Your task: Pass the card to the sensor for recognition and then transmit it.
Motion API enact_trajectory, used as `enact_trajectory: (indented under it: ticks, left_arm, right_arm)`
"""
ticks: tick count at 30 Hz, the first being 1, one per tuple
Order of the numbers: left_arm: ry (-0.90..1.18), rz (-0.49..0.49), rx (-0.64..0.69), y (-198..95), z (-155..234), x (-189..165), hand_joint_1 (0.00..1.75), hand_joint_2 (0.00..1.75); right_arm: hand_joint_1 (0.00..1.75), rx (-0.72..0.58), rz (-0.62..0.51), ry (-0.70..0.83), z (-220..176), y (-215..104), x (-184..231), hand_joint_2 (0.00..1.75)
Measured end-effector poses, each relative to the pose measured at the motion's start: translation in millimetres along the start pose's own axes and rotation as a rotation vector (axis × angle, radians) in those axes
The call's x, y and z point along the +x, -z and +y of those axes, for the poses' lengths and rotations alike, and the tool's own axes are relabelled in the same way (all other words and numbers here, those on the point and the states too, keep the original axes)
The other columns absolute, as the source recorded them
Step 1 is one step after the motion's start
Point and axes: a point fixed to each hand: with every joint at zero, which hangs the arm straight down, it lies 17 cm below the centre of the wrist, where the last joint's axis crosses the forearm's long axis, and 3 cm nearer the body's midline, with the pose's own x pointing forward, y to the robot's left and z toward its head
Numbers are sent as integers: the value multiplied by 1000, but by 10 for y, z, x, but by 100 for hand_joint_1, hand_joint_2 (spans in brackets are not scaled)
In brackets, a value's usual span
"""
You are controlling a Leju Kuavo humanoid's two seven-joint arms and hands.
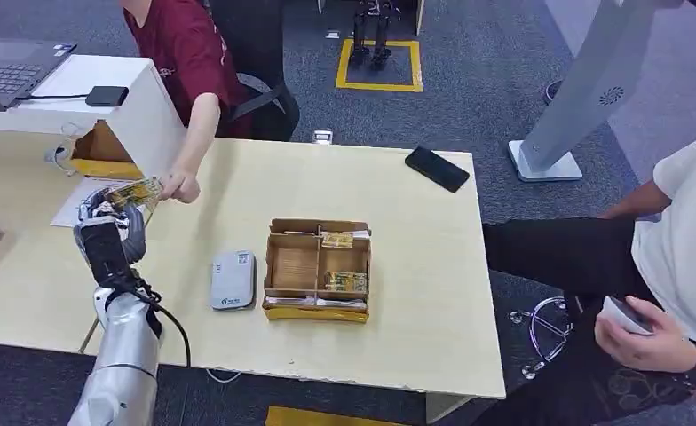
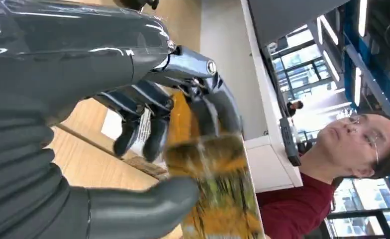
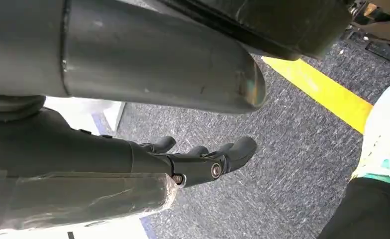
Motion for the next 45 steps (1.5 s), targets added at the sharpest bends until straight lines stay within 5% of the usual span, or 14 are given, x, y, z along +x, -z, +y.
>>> enact_trajectory:
  ticks: [12,16,25,32,38,45]
  left_arm:
    - [-94,46,-82,-99,-177,-36,0,175]
    - [-195,15,-239,-285,-452,115,0,175]
    - [-295,-274,-567,-1174,-888,1240,0,175]
    - [-194,-558,-779,-2199,-1284,2009,0,175]
    - [182,-791,-714,-2696,-1415,2136,0,175]
    - [347,-868,-729,-3064,-1557,1971,0,175]
  right_arm:
    - [0,-5,13,23,-13,2,-26,0]
    - [0,-7,20,44,-19,3,-39,0]
    - [0,-13,42,88,-31,4,-95,0]
    - [0,-30,43,121,-67,9,-109,0]
    - [0,-29,58,111,-64,8,-145,0]
    - [0,-28,55,110,-61,7,-136,0]
